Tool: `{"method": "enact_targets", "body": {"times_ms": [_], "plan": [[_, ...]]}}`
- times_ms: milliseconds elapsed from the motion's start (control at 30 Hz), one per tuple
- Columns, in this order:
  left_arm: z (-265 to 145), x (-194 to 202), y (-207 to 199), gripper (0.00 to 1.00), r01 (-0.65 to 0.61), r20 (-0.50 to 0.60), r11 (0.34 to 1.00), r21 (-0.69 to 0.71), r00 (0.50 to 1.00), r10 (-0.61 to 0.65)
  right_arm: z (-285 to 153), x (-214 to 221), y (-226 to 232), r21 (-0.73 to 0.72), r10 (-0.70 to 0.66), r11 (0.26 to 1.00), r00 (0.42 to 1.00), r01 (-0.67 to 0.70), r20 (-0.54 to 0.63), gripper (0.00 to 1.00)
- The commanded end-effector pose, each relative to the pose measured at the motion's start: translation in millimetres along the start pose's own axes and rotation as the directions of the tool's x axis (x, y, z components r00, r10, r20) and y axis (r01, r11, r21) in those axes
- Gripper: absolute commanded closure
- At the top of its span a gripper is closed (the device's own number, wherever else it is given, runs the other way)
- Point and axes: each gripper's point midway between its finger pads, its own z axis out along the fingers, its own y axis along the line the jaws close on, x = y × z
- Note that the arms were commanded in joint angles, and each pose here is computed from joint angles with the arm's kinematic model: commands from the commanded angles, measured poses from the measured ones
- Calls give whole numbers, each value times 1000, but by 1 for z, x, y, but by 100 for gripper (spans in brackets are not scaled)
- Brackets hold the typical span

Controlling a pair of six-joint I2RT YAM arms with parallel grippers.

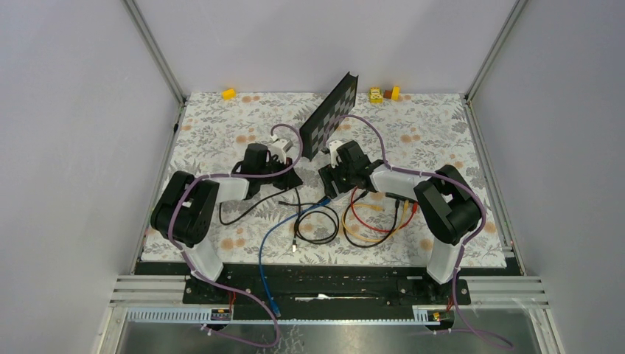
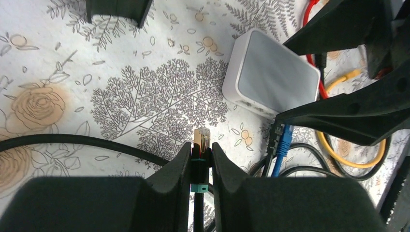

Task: Pull the plug from the switch port
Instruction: Move the connector to the corner of the board.

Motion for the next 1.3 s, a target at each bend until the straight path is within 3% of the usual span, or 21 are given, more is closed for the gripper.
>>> {"method": "enact_targets", "body": {"times_ms": [0,300,533,900,1267], "plan": [[1,0,0,88,-55,20,998,-39,998,56,-8,-11,-3,10,-46,999,999,46,18,38],[-5,0,-2,48,-74,30,996,-46,997,76,-10,-11,2,-17,-58,998,998,58,21,36],[-16,-4,-6,35,-113,30,992,-59,993,114,-10,-12,3,-23,-60,998,998,60,22,35],[-8,22,-12,34,-156,-79,981,-116,986,147,-16,-17,7,-47,-69,996,997,71,41,28],[3,36,-3,40,-162,-177,952,-259,977,119,-21,-18,0,-56,-37,998,998,40,50,26]]}}
